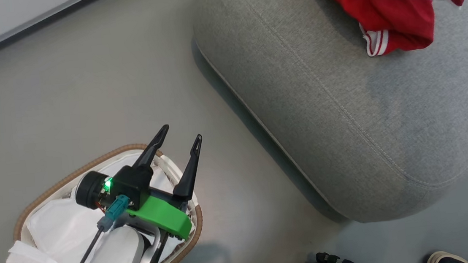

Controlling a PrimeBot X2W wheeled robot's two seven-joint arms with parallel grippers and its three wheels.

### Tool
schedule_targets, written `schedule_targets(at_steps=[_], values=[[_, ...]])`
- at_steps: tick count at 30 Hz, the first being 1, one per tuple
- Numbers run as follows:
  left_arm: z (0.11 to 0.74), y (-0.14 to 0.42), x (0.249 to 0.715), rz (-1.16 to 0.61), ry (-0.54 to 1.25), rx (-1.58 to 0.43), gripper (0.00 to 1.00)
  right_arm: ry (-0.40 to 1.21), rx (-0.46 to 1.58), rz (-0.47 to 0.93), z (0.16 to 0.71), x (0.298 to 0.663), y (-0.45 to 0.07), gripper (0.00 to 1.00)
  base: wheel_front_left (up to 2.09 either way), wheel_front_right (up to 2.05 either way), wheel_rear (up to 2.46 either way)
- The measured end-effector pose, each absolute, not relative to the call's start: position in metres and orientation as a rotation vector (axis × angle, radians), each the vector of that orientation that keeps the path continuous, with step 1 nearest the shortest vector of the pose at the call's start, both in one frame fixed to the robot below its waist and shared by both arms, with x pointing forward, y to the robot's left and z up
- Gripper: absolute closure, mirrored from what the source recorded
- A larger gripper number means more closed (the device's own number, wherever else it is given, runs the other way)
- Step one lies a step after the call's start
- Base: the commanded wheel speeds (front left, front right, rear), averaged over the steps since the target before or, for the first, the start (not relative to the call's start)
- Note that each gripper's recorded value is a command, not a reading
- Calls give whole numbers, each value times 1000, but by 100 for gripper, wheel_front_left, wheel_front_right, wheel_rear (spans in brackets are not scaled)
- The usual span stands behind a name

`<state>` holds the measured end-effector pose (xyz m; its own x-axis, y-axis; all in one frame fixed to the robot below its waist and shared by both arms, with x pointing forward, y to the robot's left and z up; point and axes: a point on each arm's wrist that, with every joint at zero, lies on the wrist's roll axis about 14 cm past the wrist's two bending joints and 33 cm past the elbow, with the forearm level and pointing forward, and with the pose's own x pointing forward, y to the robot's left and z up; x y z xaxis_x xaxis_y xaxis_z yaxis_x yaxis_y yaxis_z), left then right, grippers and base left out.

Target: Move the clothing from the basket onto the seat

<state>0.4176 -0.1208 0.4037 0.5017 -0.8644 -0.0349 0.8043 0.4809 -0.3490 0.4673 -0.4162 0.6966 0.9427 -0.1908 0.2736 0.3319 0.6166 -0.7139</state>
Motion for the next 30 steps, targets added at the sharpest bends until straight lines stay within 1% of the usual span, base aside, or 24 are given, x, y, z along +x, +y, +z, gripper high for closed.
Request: schedule_targets(at_steps=[5, 9, 10, 11, 12, 13, 14, 19, 25, 30], values=[[385, -110, 432, -1003, 236, -305, 0, -68, -789, -418, 658, 475, -457, 100, 0, 0, 0], [368, -100, 440, -974, 260, -307, 0, 62, -687, -454, 595, 483, -470, 100, 0, 0, 0], [364, -97, 442, -965, 266, -307, 0, 103, -658, -456, 574, 483, -470, 94, 0, 0, 0], [360, -93, 443, -955, 275, -304, 0, 142, -636, -453, 554, 483, -469, 80, 0, 0, 0], [357, -90, 443, -949, 280, -303, 0, 164, -619, -456, 542, 482, -469, 56, 0, 0, 0], [354, -87, 444, -940, 287, -302, 0, 184, -602, -461, 530, 481, -469, 50, 0, 0, 0], [351, -83, 444, -932, 294, -301, 0, 205, -584, -468, 519, 480, -469, 0, 0, 0, 0], [350, -75, 447, -908, 294, -298, 0, 265, -490, -496, 476, 463, -462, 0, 0, 0, 0], [371, -81, 445, -903, 257, -310, 0, 251, -453, -507, 473, 437, -452, 0, 0, 0, 0], [393, -85, 438, -896, 228, -316, 0, 176, -437, -469, 493, 427, -433, 0, 0, 0, 0]])
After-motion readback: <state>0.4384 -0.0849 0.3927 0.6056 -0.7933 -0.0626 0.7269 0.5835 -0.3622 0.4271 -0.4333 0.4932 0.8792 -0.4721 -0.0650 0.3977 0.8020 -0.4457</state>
